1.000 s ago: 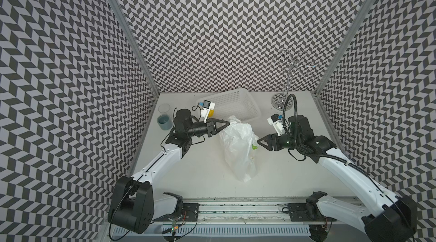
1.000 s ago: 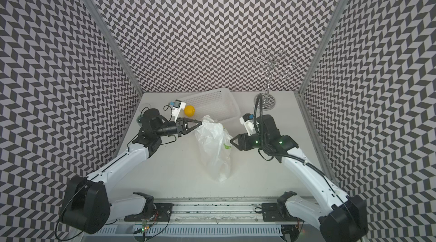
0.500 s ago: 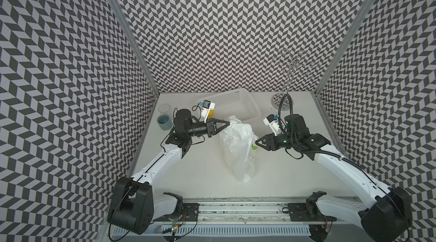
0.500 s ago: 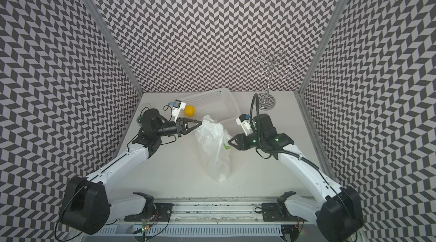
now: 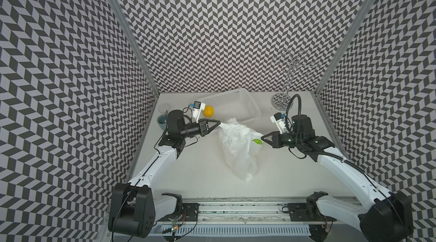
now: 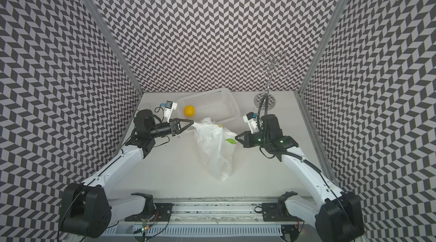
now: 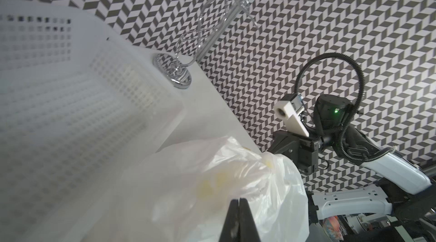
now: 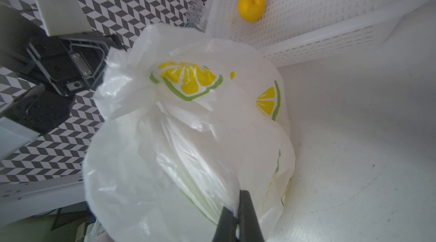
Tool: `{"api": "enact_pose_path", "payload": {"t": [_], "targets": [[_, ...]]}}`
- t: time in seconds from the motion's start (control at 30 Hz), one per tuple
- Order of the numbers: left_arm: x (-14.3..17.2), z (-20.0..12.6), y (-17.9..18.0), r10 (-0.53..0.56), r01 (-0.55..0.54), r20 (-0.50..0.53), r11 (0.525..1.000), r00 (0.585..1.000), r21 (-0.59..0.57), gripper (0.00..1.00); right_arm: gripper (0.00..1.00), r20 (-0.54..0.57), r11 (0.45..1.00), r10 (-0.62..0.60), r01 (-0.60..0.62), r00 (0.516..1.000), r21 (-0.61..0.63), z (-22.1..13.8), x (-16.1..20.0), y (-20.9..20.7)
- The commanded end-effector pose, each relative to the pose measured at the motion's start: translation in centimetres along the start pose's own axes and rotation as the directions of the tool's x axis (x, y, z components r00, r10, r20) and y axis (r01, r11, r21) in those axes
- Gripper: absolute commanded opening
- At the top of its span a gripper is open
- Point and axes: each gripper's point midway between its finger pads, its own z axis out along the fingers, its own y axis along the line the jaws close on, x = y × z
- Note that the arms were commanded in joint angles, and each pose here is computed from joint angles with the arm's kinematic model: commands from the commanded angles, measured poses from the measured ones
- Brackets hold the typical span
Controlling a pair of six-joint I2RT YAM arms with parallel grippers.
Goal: Place the peach into a plastic bag & tie a knot
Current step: Tie the plastic bag at the center of the board.
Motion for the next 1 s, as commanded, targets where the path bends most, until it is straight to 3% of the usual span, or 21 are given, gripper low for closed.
{"api": "enact_pose_path", "payload": {"t": [0.0, 0.17, 0.3, 0.43, 0.53, 0.63, 0.67, 0.7, 0.73, 0.77, 0.83, 0.87, 0.93, 0.97], "targets": [[-0.8, -2.1, 3.3, -0.023, 0.037, 0.087, 0.988, 0.996, -0.151, 0.0, 0.0, 0.058, 0.984, 0.095, -0.103, 0.994, 0.147, -1.3, 0.3, -4.3], [-1.5, -5.3, 6.6, -0.067, 0.12, 0.194, 0.955, 0.979, -0.272, 0.0, 0.0, 0.109, 0.953, 0.185, -0.205, 0.977, 0.224, -2.6, 0.7, -8.2], [-1.3, -4.5, 5.8, -0.075, 0.114, 0.181, 0.97, 0.981, -0.215, 0.0, 0.0, 0.144, 0.978, 0.161, -0.177, 0.976, 0.111, -3.3, -0.5, -6.5], [-0.2, -5.0, 7.7, -0.099, 0.152, 0.193, 0.947, 0.976, -0.283, 0.0, 0.0, 0.142, 0.933, 0.216, -0.247, 0.966, 0.263, -3.7, 0.4, -9.8], [0.7, -6.5, 10.2, -0.137, 0.211, 0.226, 0.913, 0.964, -0.349, 0.0, 0.0, 0.218, 0.904, 0.26, -0.316, 0.941, 0.287, -4.1, 0.8, -12.1], [0.2, -6.5, 10.2, -0.116, 0.193, 0.229, 0.918, 0.966, -0.347, 0.0, 0.0, 0.242, 0.936, 0.23, -0.282, 0.943, 0.208, -3.5, -0.6, -11.1], [-0.5, -6.0, 9.3, -0.1, 0.17, 0.226, 0.933, 0.969, -0.317, 0.0, 0.09, 0.24, 0.948, 0.213, -0.26, 0.947, 0.185, -3.4, -1.6, -10.1], [-1.1, -5.5, 8.3, -0.076, 0.139, 0.215, 0.945, 0.974, -0.296, 0.14, 0.34, 0.25, 0.956, 0.186, -0.234, 0.95, 0.179, -3.5, -2.7, -9.3], [-1.6, -4.9, 7.3, -0.039, 0.096, 0.195, 0.952, 0.98, -0.29, 0.37, 0.53, 0.273, 0.961, 0.146, -0.203, 0.951, 0.19, -3.7, -3.9, -8.6], [-2.0, -4.7, 6.9, 0.001, 0.058, 0.18, 0.943, 0.984, -0.326, 0.54, 0.62, 0.314, 0.956, 0.117, -0.193, 0.942, 0.222, -4.5, -5.2, -8.6], [-3.4, -5.7, 7.2, 0.103, -0.011, 0.181, 0.892, 0.978, -0.451, 0.79, 0.7, 0.427, 0.916, 0.058, -0.218, 0.902, 0.337, -6.5, -7.6, -10.1], [-4.5, -7.0, 7.7, 0.169, -0.037, 0.195, 0.839, 0.966, -0.543, 0.86, 0.73, 0.49, 0.877, -0.013, -0.226, 0.871, 0.424, -8.1, -8.8, -11.4], [-6.8, -10.1, 8.1, 0.332, -0.072, 0.245, 0.712, 0.911, -0.698, 0.91, 0.86, 0.548, 0.793, -0.191, -0.201, 0.814, 0.575, -10.6, -10.3, -13.2], [-7.5, -11.0, 8.1, 0.396, -0.085, 0.26, 0.671, 0.881, -0.736, 0.95, 0.87, 0.561, 0.753, -0.247, -0.207, 0.79, 0.625, -11.5, -10.5, -14.0]]}}
